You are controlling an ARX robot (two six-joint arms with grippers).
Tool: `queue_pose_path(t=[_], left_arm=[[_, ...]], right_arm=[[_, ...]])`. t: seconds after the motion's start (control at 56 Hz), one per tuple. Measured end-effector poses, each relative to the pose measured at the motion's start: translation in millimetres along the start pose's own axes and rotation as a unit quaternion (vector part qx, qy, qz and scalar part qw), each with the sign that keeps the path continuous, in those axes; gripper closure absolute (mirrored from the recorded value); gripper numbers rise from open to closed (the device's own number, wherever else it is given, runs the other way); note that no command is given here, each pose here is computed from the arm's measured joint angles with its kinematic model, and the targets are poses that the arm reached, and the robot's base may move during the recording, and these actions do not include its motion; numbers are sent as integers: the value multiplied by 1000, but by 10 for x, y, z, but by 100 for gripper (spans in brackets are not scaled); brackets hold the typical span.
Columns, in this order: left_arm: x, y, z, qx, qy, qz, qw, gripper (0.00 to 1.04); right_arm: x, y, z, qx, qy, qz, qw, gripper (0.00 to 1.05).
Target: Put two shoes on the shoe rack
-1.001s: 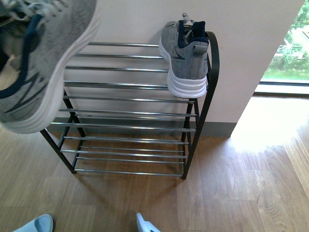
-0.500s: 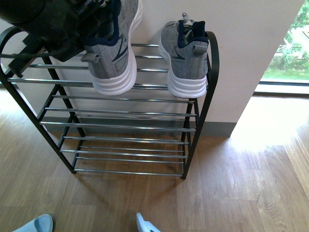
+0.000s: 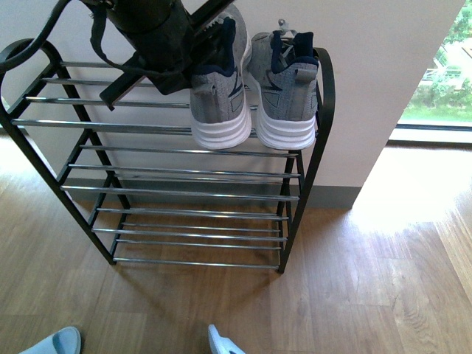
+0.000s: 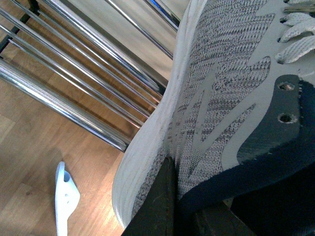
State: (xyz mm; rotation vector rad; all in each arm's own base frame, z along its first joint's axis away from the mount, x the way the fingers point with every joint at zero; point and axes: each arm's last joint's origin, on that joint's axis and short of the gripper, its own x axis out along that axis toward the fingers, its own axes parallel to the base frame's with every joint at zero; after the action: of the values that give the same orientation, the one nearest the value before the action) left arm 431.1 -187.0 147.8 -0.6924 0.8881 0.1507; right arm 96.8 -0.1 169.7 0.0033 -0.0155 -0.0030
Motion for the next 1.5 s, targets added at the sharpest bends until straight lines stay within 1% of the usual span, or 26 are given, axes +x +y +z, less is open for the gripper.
queue_pose_path(t=[0.214, 0.232, 0.34, 0.357, 0.411, 0.447, 0.518, 0.59, 0.625, 0.643, 0.679, 0.715, 0.786, 0.84, 0.876, 1.001, 1.108, 1.197, 1.269, 1.305, 1.322, 1.34, 1.358, 1.394, 1.501], left_arm=[[71, -102, 34, 34, 8, 0, 999, 102], [71, -104, 33, 36, 9, -1, 999, 99], [1, -129, 45, 50, -15, -9, 999, 72], [-18, -130, 49, 50, -17, -10, 999, 70], [-136, -129, 58, 51, -35, -14, 998, 60], [-270, -125, 66, 51, -52, -22, 997, 51], [-449, -106, 88, 48, -75, -31, 996, 40], [-648, -52, 94, 47, -102, -38, 993, 28], [-774, 4, 93, 46, -116, -46, 991, 19], [-850, 45, 86, 48, -132, -44, 989, 13], [-982, 135, 70, 56, -159, -39, 985, 8], [-1102, 221, 58, 60, -181, -37, 981, 10], [-1490, 462, 35, 73, -242, -35, 967, 9], [-1820, 695, 13, 85, -281, -34, 955, 9], [-1963, 825, -6, 89, -302, -28, 949, 9], [-2278, 1213, -105, 106, -340, -17, 934, 9], [-2503, 1482, -216, 115, -367, -17, 923, 9], [-2633, 1615, -270, 119, -394, -14, 911, 9], [-2688, 1645, -277, 126, -405, -16, 905, 10], [-2702, 1684, -276, 168, -412, -66, 893, 18], [-2697, 1712, -286, 188, -418, -75, 886, 22], [-2680, 1752, -313, 223, -417, -93, 876, 27], [-2672, 1768, -323, 233, -417, -96, 873, 29], [-2645, 1830, -363, 270, -416, -98, 863, 36], [-2590, 1965, -446, 303, -413, -88, 854, 52]], right_arm=[[0, 0, 0, 0, 0, 0, 1000, 9], [0, 0, 0, 0, 0, 0, 1000, 9], [0, 0, 0, 0, 0, 0, 1000, 9], [0, 0, 0, 0, 0, 0, 1000, 9], [0, 0, 0, 0, 0, 0, 1000, 9], [0, 0, 0, 0, 0, 0, 1000, 9], [0, 0, 0, 0, 0, 0, 1000, 9], [0, 0, 0, 0, 0, 0, 1000, 9], [0, 0, 0, 0, 0, 0, 1000, 9], [0, 0, 0, 0, 0, 0, 1000, 9], [0, 0, 0, 0, 0, 0, 1000, 9], [0, 0, 0, 0, 0, 0, 1000, 9], [0, 0, 0, 0, 0, 0, 1000, 9], [0, 0, 0, 0, 0, 0, 1000, 9], [0, 0, 0, 0, 0, 0, 1000, 9], [0, 0, 0, 0, 0, 0, 1000, 9], [0, 0, 0, 0, 0, 0, 1000, 9], [0, 0, 0, 0, 0, 0, 1000, 9], [0, 0, 0, 0, 0, 0, 1000, 9], [0, 0, 0, 0, 0, 0, 1000, 9], [0, 1, 0, 0, 0, 1, 1000, 9], [0, 1, 0, 0, 0, 1, 1000, 9], [0, 0, 0, 0, 0, 1, 1000, 9], [0, 0, 0, 0, 0, 1, 1000, 9], [0, 1, 0, 0, 0, 1, 1000, 9]])
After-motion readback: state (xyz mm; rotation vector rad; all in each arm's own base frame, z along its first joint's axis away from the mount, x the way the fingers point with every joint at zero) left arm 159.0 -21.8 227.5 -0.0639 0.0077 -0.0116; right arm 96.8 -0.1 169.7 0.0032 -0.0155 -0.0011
